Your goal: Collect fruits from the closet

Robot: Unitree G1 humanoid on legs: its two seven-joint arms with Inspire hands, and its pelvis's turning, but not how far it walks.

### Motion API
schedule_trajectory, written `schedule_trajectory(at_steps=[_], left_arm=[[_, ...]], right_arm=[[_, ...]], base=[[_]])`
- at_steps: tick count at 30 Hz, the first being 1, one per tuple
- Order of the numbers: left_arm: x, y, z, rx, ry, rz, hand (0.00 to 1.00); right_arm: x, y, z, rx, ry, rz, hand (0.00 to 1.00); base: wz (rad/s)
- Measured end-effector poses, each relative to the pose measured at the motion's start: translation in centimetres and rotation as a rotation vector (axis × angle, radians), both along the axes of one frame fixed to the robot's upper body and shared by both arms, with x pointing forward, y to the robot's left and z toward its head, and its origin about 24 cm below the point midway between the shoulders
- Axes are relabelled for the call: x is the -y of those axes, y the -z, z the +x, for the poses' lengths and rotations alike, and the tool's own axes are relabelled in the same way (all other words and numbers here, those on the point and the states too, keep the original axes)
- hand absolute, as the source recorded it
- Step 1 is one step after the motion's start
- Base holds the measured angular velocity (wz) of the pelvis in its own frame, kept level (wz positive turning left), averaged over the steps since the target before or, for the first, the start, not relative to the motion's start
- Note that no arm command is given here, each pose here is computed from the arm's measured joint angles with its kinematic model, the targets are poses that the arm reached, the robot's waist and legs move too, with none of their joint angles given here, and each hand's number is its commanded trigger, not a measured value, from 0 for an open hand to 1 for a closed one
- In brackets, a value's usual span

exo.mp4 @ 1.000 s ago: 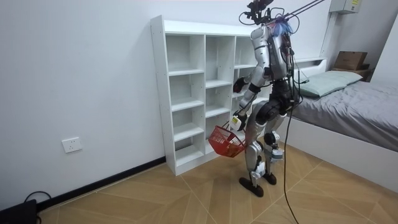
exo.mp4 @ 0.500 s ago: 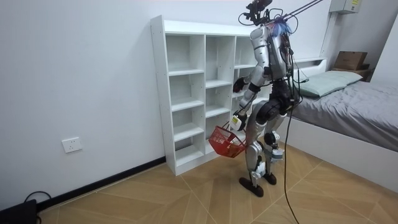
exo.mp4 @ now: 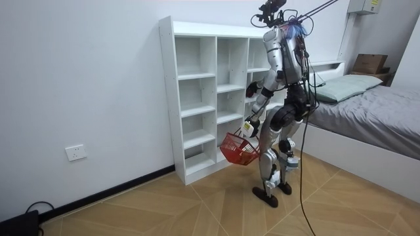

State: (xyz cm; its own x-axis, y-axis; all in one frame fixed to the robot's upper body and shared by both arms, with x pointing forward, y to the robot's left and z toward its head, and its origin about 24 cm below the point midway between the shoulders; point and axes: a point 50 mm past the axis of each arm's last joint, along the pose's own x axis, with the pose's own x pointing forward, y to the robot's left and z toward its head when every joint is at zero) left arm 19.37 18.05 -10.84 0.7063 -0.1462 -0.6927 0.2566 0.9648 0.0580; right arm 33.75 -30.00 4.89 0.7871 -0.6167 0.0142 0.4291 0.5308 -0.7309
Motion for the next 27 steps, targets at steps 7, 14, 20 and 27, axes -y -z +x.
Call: schedule_trajectory(at_steps=[7,14,20,27], left_arm=[[0.0,0.0,0.3,-0.004,-0.003,0.002,1.00],[-0.1,0.5,-0.5,-0.036,-0.008,0.006,1.00],[0.6,1.5,-2.4,-0.089,-0.025,-0.024,1.00],[1.5,1.7,-3.1,-0.094,-0.033,-0.050,1.00]], right_arm=[[-0.5,0.5,-0.1,-0.007,-0.011,0.051,1.00],[-2.7,2.7,-0.9,-0.014,-0.075,0.169,1.00],[-5.4,7.2,-3.8,-0.137,-0.157,0.235,1.00],[-7.4,9.9,-7.3,-0.210,-0.247,0.261,1.00]], base=[[0.01],[0.05],[0.05],[-0.01]])
